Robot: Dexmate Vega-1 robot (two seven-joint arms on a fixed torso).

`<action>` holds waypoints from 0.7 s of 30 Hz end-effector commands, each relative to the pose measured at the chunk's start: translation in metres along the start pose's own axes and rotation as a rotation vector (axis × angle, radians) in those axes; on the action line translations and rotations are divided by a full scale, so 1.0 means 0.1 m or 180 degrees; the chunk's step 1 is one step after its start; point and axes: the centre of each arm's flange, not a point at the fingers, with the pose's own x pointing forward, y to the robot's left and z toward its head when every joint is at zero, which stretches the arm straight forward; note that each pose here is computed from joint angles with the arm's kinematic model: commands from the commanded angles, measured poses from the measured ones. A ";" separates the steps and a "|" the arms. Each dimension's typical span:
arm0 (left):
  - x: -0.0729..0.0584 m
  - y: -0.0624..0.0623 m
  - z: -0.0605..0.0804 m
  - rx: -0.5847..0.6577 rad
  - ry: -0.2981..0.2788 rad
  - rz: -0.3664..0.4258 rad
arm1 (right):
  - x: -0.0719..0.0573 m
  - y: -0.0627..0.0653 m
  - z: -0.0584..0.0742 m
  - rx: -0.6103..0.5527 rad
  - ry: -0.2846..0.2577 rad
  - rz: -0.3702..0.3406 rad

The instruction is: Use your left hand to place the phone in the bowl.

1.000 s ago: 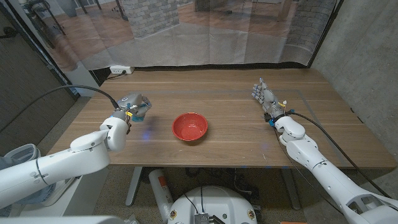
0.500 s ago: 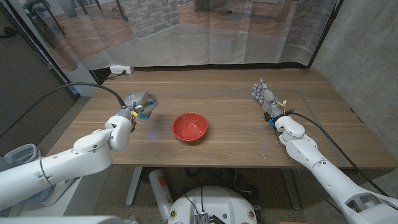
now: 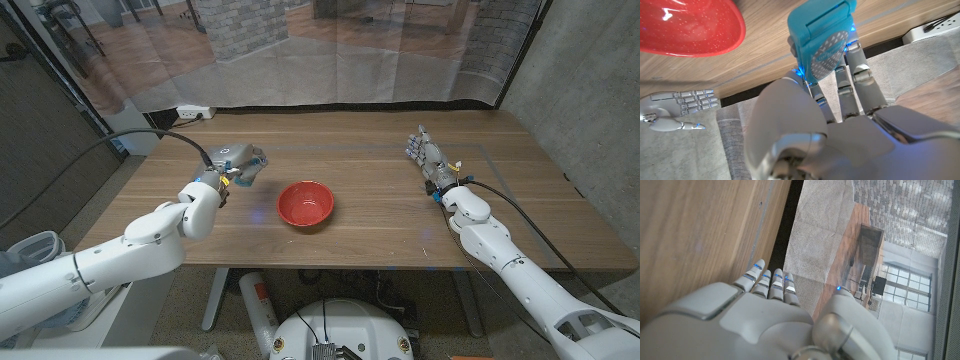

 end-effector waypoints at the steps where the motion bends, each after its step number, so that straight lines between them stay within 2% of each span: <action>1: 0.09 0.00 0.11 0.0077 -0.0248 -0.0006 | 0.01 0.01 0.01 0.0014 -0.0033 -0.0034; 11: 0.06 0.02 0.25 0.0146 -0.0462 -0.0022 | 0.04 0.02 0.04 -0.0004 -0.0050 -0.0040; 15: 0.06 0.04 0.30 0.0242 -0.0453 -0.0113 | 0.05 0.03 0.05 -0.0006 -0.0052 -0.0045; 21: 0.04 0.05 0.37 0.0270 -0.0616 -0.0023 | 0.06 0.04 0.05 -0.0001 -0.0061 -0.0039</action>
